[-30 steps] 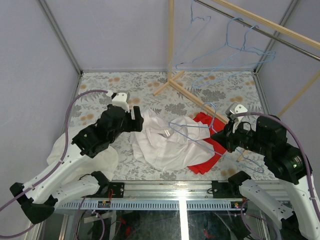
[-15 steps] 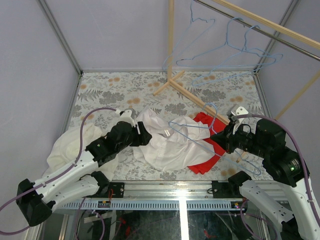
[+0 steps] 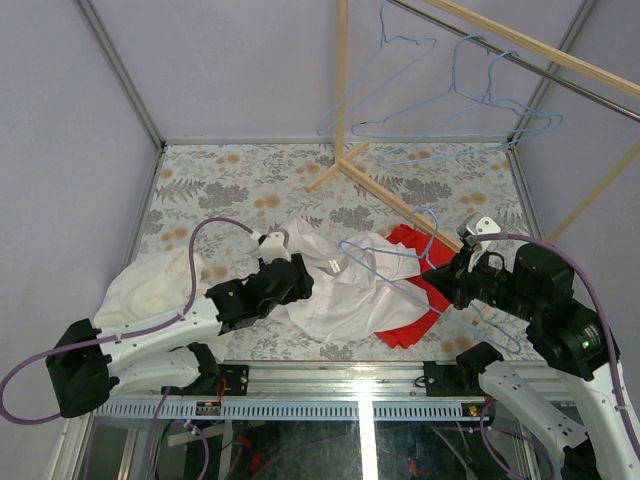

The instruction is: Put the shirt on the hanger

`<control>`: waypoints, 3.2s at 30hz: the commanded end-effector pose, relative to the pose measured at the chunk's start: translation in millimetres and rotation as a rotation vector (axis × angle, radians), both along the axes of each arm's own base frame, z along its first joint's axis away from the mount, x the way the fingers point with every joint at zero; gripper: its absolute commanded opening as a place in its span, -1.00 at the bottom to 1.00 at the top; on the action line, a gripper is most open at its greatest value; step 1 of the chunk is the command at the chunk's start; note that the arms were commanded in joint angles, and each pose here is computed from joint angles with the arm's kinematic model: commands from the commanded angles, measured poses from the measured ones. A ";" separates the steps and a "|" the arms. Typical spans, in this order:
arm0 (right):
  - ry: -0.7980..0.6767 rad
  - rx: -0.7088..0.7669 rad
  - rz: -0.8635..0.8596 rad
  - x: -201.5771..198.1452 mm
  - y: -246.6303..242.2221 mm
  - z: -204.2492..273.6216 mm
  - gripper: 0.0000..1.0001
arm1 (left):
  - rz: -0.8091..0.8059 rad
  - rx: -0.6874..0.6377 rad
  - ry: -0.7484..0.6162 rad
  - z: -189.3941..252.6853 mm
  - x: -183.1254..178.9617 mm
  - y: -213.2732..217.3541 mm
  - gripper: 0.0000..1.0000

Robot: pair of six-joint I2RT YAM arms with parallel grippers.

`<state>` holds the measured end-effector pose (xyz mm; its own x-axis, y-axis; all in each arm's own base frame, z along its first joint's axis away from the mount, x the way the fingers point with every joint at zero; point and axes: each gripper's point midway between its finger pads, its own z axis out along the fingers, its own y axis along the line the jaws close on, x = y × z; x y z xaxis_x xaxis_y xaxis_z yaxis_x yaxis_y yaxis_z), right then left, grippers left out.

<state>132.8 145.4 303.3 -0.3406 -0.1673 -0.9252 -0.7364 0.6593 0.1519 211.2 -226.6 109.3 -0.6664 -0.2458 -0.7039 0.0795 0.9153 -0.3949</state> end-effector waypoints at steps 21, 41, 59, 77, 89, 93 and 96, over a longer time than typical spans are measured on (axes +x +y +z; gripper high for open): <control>-0.155 -0.002 0.114 -14.2 2.6 21.9 -1.00 | 0.056 0.178 -0.156 51.9 34.8 10.9 -0.90; -0.200 0.000 0.249 54.9 58.1 8.2 -1.00 | -0.142 0.202 -0.146 103.9 27.4 -14.6 -1.00; -0.071 0.235 0.339 87.0 113.1 -10.5 -1.00 | -0.211 0.110 -0.194 152.3 29.4 -49.0 -0.99; -0.102 0.473 0.261 97.1 125.6 -2.8 -1.00 | -0.343 0.047 -0.264 202.9 3.4 -120.6 -0.99; -0.290 0.658 0.228 88.9 111.7 63.8 -1.00 | -0.383 0.018 -0.325 248.0 -10.6 -131.1 -0.99; -0.332 0.690 0.218 81.6 104.2 74.0 -1.00 | -0.370 0.036 -0.334 250.9 -8.3 -127.3 -0.88; -0.341 0.700 0.188 79.0 97.8 66.9 -1.00 | -0.366 0.048 -0.336 250.3 -8.6 -122.5 -0.50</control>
<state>221.3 255.3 336.5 -0.1698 0.3604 -0.9172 -0.8906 0.3423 0.2994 201.7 -356.3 353.4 -0.4632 -0.0107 -0.8862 0.5187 0.8075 -0.2809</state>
